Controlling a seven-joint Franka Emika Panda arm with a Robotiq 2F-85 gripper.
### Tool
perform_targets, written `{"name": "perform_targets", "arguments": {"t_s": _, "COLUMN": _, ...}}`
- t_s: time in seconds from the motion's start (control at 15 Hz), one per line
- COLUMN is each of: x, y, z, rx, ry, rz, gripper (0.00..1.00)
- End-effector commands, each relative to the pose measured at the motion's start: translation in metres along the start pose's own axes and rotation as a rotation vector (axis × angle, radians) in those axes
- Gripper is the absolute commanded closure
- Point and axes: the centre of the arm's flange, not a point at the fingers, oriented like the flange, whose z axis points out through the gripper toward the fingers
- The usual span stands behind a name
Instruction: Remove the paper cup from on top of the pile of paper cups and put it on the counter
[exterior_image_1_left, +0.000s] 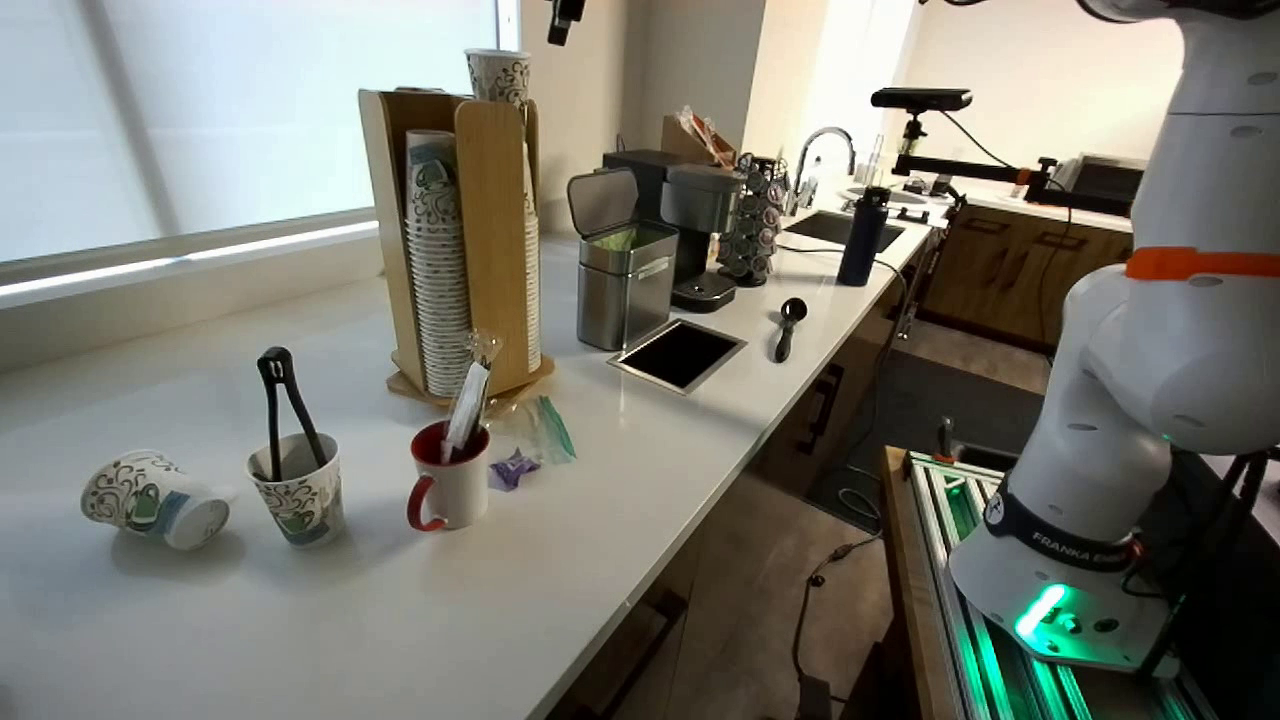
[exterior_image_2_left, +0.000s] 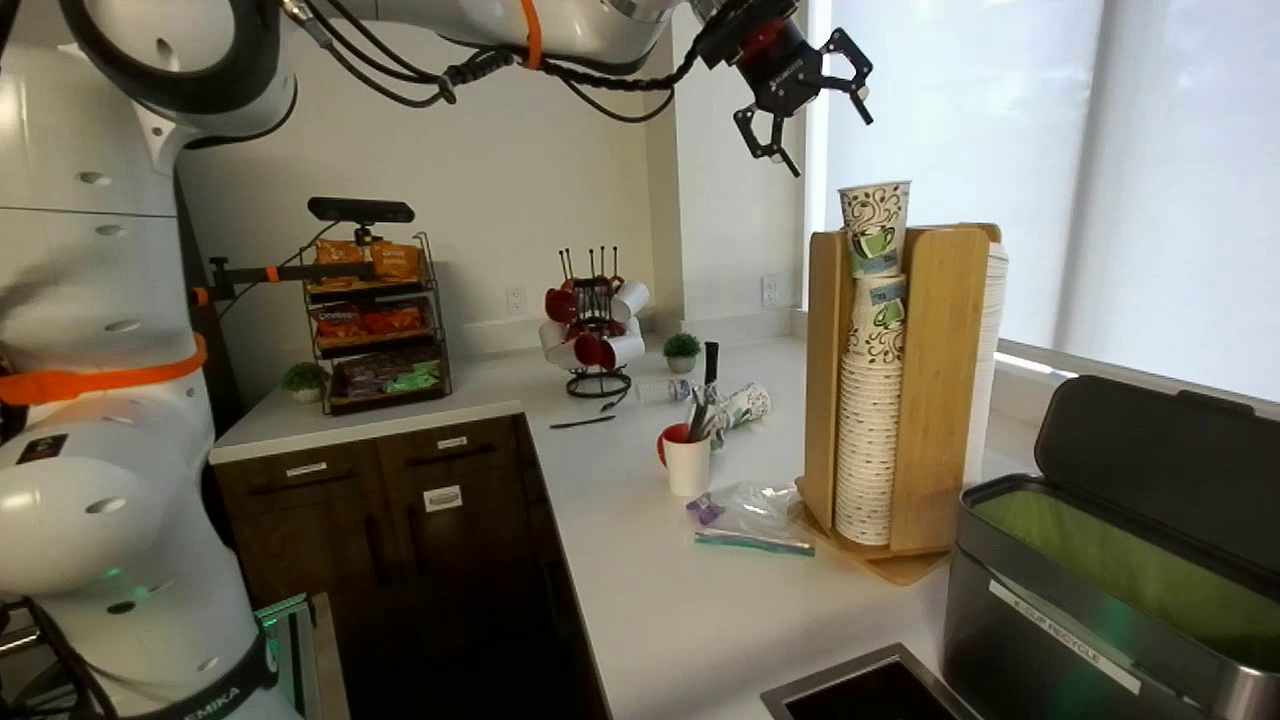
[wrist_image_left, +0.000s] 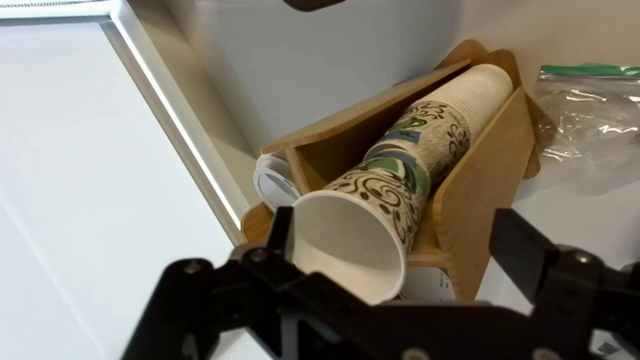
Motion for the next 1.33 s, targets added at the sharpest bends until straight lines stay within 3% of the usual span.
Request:
{"name": "perform_targets", "arguments": {"t_s": 0.0, "x": 0.001, "y": 0.0, "z": 0.0, "rx": -0.001, "ry": 0.001, "rz": 0.0, "gripper": 0.0}}
{"name": "perform_targets", "arguments": {"t_s": 0.53, "x": 0.003, "y": 0.017, "z": 0.006, "rx": 0.006, "ry": 0.036, "rz": -0.005, "gripper": 0.0}}
{"name": "perform_targets", "arguments": {"t_s": 0.93, "x": 0.008, "y": 0.044, "z": 0.026, "rx": 0.154, "ry": 0.156, "rz": -0.036, "gripper": 0.0}}
{"name": "perform_targets", "arguments": {"t_s": 1.27, "x": 0.018, "y": 0.046, "z": 0.039, "rx": 0.238, "ry": 0.143, "rz": -0.062, "gripper": 0.0}}
